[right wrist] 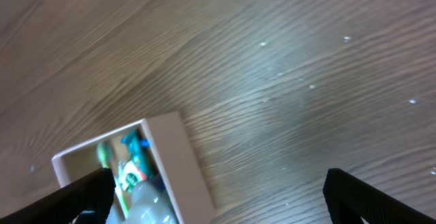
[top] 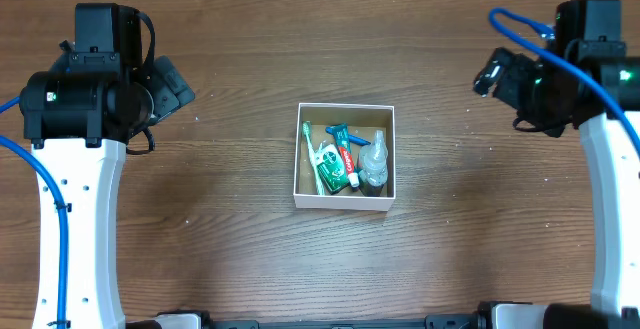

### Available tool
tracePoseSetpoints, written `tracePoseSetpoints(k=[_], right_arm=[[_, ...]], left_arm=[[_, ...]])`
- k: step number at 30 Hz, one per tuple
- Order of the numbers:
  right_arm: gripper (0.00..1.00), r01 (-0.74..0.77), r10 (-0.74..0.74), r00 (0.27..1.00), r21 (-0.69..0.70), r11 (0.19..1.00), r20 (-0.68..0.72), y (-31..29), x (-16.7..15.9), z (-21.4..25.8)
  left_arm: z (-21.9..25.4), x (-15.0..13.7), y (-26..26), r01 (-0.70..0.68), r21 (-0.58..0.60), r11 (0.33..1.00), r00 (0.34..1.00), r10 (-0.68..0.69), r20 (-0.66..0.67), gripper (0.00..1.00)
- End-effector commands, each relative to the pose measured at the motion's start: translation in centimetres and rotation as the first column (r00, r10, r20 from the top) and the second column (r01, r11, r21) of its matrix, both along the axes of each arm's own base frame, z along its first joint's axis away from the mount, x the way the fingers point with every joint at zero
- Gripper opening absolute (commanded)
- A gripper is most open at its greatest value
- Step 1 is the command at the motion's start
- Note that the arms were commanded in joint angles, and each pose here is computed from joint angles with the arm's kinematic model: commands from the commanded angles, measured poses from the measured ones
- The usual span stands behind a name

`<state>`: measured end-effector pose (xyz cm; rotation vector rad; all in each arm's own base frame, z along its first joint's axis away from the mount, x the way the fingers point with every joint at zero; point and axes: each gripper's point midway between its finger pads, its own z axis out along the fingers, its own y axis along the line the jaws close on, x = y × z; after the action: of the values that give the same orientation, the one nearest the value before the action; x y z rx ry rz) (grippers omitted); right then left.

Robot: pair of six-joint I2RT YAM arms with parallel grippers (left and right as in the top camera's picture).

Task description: Pack container

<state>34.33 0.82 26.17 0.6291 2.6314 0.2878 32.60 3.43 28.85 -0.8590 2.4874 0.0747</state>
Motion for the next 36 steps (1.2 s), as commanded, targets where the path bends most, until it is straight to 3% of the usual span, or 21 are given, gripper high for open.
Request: tracePoseSetpoints(k=[1, 4, 6, 9, 14, 16, 25, 36], right_arm=[[1.00, -0.128, 0.134, 0.972, -0.044, 0.991, 0.191, 3.6, -3.3, 5.8], [1.00, -0.167, 0.242, 0.898, -0.224, 0.960, 0.368, 2.6, -5.1, 10.0], [1.00, -0.264, 0.425, 0.760, -0.363, 0.894, 0.492, 3.4, -6.0, 11.8], [1.00, -0.299, 0.555, 0.629, -0.490, 0.819, 0.544, 4.0, -8.1, 8.5], [1.00, -0.317, 0.570, 0.580, -0.483, 0.816, 0.582, 4.3, -12.4, -6.9], [1.00, -0.327, 0.573, 0.573, -0.477, 0.816, 0.586, 4.4, -13.0, -9.4], [1.00, -0.350, 0.570, 0.617, -0.461, 0.816, 0.542, 4.2, -13.3, -15.1], [1.00, -0.344, 0.570, 0.610, -0.464, 0.816, 0.550, 4.2, -13.3, -15.4]], left_arm=[[0.4, 0.3, 0.1, 0.013, 0.012, 1.000, 1.000, -0.014, 0.007, 1.00], [0.4, 0.3, 0.1, 0.014, 0.011, 1.000, 1.000, -0.014, 0.007, 1.00], [0.4, 0.3, 0.1, 0.014, 0.011, 1.000, 1.000, -0.014, 0.007, 1.00], [0.4, 0.3, 0.1, 0.013, 0.012, 1.000, 1.000, -0.014, 0.007, 1.00], [0.4, 0.3, 0.1, 0.013, 0.012, 1.000, 1.000, -0.014, 0.007, 1.00], [0.4, 0.3, 0.1, 0.013, 0.012, 1.000, 1.000, -0.014, 0.007, 1.00], [0.4, 0.3, 0.1, 0.014, 0.011, 1.000, 1.000, -0.014, 0.007, 1.00], [0.4, 0.3, 0.1, 0.013, 0.012, 1.000, 1.000, -0.014, 0.007, 1.00]])
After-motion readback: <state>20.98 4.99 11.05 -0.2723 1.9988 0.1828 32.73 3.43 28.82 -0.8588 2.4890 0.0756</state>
